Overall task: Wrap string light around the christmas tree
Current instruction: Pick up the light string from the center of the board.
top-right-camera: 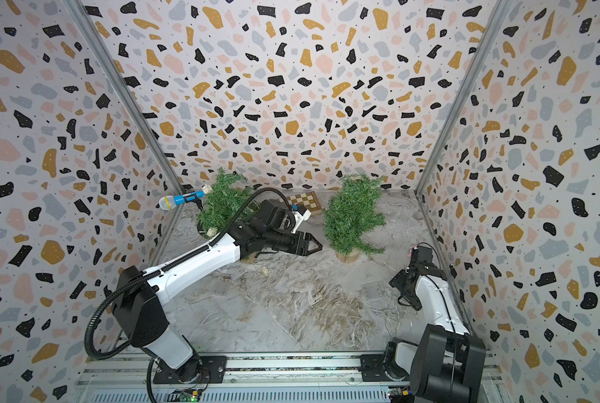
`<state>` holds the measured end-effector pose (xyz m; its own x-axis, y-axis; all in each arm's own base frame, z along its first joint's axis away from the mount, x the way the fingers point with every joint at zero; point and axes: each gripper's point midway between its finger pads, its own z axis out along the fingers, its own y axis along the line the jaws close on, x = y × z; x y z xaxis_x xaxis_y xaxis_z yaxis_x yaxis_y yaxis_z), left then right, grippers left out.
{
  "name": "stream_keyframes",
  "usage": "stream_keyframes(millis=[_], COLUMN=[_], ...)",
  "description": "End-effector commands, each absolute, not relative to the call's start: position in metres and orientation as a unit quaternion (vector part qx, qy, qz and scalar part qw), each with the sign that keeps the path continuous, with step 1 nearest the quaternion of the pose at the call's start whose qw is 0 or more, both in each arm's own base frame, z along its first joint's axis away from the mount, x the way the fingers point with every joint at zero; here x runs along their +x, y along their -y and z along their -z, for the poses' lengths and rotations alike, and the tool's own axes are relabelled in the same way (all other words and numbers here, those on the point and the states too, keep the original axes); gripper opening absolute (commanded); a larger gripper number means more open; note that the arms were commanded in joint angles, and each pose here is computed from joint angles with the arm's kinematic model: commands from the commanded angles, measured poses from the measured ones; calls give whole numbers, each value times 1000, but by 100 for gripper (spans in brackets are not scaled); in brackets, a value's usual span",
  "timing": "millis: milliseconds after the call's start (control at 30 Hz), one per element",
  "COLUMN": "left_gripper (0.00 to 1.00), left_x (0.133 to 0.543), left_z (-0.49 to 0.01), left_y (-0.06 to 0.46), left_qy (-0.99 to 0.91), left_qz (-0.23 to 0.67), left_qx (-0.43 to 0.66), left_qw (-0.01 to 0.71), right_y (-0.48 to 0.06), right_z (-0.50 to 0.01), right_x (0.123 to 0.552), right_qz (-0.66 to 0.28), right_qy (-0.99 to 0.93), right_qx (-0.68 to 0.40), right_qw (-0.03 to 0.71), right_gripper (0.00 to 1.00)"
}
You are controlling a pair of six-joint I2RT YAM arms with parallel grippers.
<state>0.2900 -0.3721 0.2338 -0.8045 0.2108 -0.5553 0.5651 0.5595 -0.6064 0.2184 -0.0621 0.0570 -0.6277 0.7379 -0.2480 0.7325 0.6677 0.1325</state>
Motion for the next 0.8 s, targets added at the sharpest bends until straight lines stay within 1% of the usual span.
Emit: stream_keyframes(millis=[0,67,200,233,333,400,500,533,567,633,767], left_gripper=[71,71,71,71,71,71,71,71,71,71,71], left_x=[285,283,283,283,283,282,282,283,283,282,283], left_z=[-247,-251,-254,-255,-259,-260,-261,-260,-260,-260,-259], left_y=[377,377,374,373,374,373,370,370,370,371,369], left_qy=[-840,-836,-835,-834,-831,-830,-830,-831,-831,-829,-832], left_qz=[433,440,437,438,443,443,438,437,437,441,432], left_qx=[237,236,237,238,236,236,238,237,236,237,239], left_qw=[226,228,237,237,240,243,251,251,250,248,254], right_y=[52,45,46,45,40,41,46,45,43,40,40], right_z=[-51,-48,-43,-41,-40,-42,-47,-47,-46,-51,-81], right_x=[211,209,211,213,221,219,220,221,222,225,229], right_qz=[-33,-46,-51,-57,-76,-69,-59,-62,-67,-74,-49], right_qy=[-895,-894,-889,-886,-881,-882,-883,-883,-885,-891,-903], right_qx=[430,431,437,442,445,443,437,433,429,413,377], right_qw=[116,112,129,132,144,142,163,169,169,171,198], right_gripper=[73,69,60,57,44,41,25,16,9,1,0])
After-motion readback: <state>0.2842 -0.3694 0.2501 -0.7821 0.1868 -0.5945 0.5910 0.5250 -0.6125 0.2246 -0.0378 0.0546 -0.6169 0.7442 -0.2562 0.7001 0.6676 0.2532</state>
